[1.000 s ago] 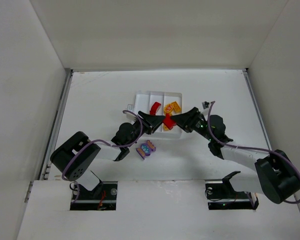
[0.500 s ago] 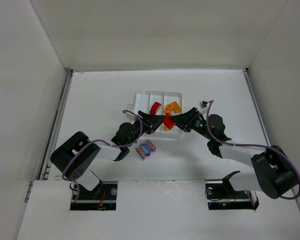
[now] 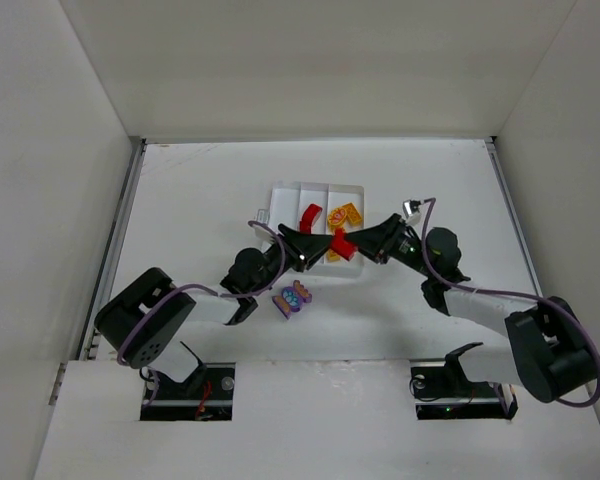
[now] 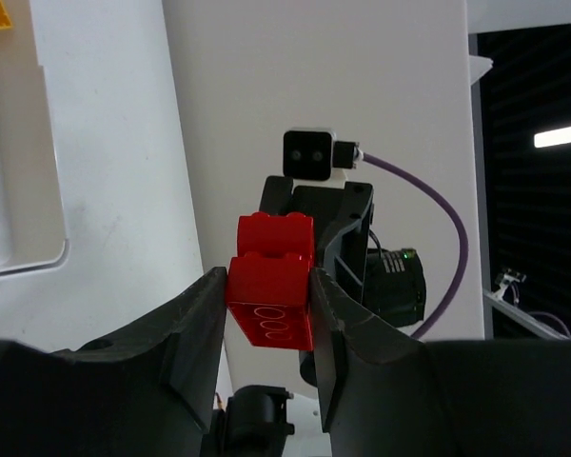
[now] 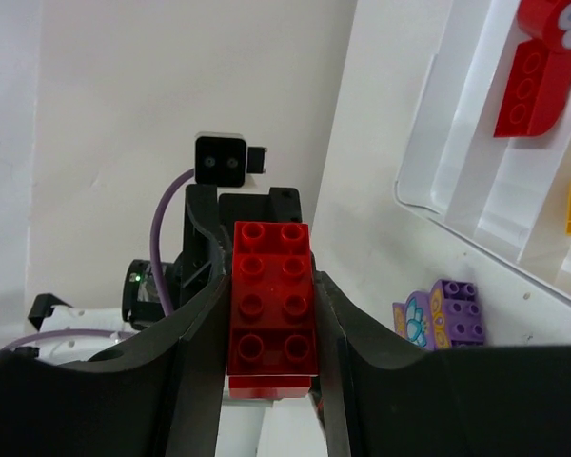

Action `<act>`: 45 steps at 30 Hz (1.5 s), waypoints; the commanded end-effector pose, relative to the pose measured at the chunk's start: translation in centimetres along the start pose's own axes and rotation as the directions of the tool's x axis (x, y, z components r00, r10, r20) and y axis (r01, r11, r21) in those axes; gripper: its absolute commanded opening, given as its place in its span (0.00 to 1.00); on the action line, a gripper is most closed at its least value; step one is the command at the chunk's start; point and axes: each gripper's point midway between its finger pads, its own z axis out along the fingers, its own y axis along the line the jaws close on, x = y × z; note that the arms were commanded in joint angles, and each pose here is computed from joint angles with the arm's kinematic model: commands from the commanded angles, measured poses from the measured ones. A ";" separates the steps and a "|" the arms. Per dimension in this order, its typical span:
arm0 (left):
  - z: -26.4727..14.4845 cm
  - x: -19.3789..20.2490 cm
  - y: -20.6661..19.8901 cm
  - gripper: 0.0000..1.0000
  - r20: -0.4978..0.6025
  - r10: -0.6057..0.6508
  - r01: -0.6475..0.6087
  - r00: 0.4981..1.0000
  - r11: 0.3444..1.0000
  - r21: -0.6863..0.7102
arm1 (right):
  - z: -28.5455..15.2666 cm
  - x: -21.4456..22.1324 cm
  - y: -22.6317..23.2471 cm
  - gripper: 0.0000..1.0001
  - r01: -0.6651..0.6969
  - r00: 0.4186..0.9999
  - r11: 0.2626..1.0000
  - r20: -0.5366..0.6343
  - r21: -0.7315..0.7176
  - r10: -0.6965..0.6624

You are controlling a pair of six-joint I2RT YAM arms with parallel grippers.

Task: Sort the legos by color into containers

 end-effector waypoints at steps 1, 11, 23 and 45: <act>-1.6 -0.7 -1.1 0.08 0.019 0.036 -0.037 0.999 0.998 0.052 | -0.6 -6.0 2.6 0.31 0.076 0.975 0.995 0.213 -0.061 -0.061; -2.8 -0.5 0.5 0.07 -0.029 0.073 -0.073 0.997 0.997 -0.004 | -0.1 -6.6 2.7 0.32 0.075 0.975 0.995 0.216 -0.060 -0.060; -1.5 -8.9 -0.5 0.09 0.178 0.394 -0.353 0.902 0.909 -0.222 | -0.5 -5.8 0.7 0.33 0.135 0.964 0.990 0.223 0.047 -0.142; 6.7 -11.5 4.7 0.10 -0.245 0.809 -0.766 0.535 0.342 -0.544 | -3.7 -4.8 -0.9 0.35 0.254 0.920 0.942 0.246 0.219 -0.305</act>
